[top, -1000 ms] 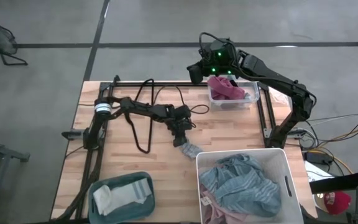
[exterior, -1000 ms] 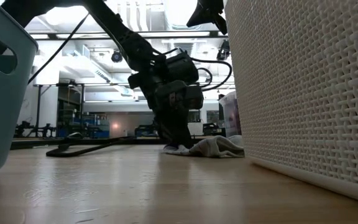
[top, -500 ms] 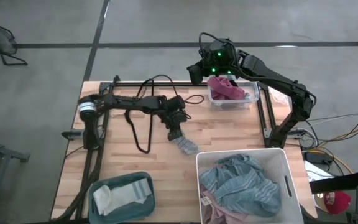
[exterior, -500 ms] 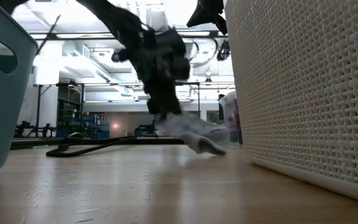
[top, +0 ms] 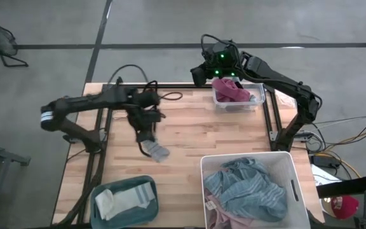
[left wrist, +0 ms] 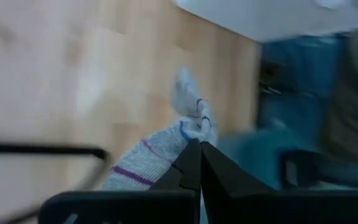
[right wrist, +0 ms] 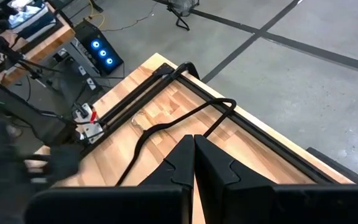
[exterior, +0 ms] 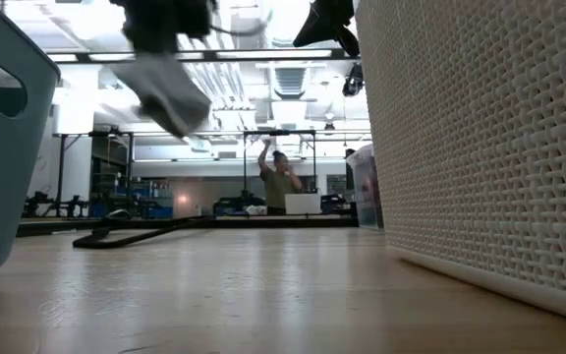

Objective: Pick & Place Cloths
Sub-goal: Put the grey sock into the blue bin, then return to Home Position

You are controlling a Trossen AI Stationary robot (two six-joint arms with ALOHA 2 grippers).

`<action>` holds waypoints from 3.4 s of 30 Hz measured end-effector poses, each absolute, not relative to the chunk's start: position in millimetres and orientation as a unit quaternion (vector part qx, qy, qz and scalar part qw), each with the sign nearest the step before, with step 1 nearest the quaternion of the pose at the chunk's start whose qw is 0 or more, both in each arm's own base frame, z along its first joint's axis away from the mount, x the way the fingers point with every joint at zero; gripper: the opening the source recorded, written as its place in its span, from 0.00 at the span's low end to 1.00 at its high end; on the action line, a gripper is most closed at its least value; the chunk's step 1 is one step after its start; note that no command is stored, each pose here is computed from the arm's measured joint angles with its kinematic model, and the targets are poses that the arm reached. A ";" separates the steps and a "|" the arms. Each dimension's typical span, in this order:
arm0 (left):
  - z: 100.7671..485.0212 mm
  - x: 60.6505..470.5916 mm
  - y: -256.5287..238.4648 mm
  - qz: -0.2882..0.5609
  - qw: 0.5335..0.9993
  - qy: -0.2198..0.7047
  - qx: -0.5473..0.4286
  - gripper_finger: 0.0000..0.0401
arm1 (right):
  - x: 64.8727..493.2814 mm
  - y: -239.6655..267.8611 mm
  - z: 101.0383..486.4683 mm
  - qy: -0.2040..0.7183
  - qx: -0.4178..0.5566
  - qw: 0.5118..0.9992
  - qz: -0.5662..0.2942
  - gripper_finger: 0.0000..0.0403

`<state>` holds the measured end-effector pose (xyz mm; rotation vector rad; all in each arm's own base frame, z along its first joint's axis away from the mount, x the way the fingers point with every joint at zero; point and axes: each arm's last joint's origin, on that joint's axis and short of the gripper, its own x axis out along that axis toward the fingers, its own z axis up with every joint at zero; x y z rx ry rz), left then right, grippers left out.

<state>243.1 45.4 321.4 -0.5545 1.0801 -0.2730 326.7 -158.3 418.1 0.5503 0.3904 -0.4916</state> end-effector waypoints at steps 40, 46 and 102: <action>247.1 216.2 -53.3 -0.254 0.639 0.524 -0.502 0.26 | 330.5 -158.6 419.4 0.173 0.260 0.917 -0.247 0.02; 248.9 223.0 -8.1 -0.198 0.729 0.442 -0.483 0.07 | 332.1 -158.8 406.8 0.200 0.226 0.922 -0.243 0.02; 295.4 144.0 43.9 0.087 0.987 0.011 -0.136 0.07 | 158.0 -59.1 289.8 0.053 0.075 0.994 -0.065 0.02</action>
